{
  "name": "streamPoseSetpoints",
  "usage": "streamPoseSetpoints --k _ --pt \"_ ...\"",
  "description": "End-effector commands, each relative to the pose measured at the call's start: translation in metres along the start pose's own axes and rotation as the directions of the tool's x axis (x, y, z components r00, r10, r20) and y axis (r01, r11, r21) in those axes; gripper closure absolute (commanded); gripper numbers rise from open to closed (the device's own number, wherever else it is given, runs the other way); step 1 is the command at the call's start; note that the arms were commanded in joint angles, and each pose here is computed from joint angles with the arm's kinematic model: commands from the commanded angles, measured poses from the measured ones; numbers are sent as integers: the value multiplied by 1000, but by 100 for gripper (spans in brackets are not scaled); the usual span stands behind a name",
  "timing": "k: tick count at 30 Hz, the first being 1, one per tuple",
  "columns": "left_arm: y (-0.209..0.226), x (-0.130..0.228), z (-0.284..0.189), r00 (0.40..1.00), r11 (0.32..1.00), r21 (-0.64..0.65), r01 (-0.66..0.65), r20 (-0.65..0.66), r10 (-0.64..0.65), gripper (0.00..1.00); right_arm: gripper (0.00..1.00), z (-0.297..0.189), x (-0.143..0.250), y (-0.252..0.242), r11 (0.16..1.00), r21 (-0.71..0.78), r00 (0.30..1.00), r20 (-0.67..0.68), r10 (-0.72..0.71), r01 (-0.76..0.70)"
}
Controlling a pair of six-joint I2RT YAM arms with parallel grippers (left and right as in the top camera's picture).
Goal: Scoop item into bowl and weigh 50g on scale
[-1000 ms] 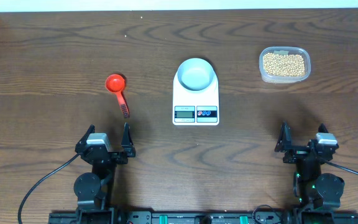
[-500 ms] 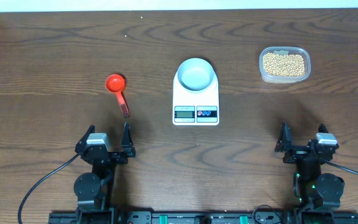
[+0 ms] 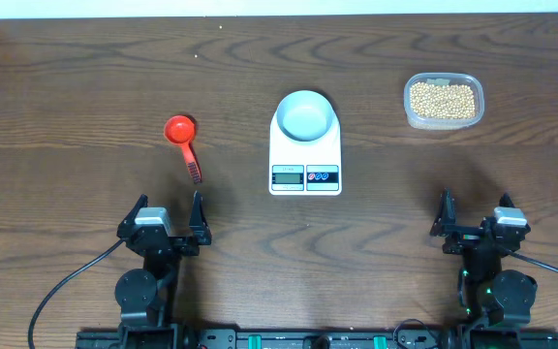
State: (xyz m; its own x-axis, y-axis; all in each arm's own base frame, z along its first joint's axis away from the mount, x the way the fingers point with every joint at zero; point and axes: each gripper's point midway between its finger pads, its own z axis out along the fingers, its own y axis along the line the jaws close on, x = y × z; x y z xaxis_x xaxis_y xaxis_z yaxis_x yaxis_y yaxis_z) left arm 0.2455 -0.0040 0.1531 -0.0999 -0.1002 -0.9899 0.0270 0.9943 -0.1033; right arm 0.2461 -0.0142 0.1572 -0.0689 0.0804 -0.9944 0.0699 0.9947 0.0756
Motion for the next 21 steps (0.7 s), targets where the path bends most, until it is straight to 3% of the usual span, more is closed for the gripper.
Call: streamPoseSetpoints --k 1,21 --pt "1 14 0 999 1000 -3 16 -49 -17 2 1 0 0 -2 1000 13 1000 3 -16 16" --pt "-1 -7 -2 1000 1000 0 3 -30 -3 2 1 -5 -15 28 988 -152 1000 -11 -13 11"
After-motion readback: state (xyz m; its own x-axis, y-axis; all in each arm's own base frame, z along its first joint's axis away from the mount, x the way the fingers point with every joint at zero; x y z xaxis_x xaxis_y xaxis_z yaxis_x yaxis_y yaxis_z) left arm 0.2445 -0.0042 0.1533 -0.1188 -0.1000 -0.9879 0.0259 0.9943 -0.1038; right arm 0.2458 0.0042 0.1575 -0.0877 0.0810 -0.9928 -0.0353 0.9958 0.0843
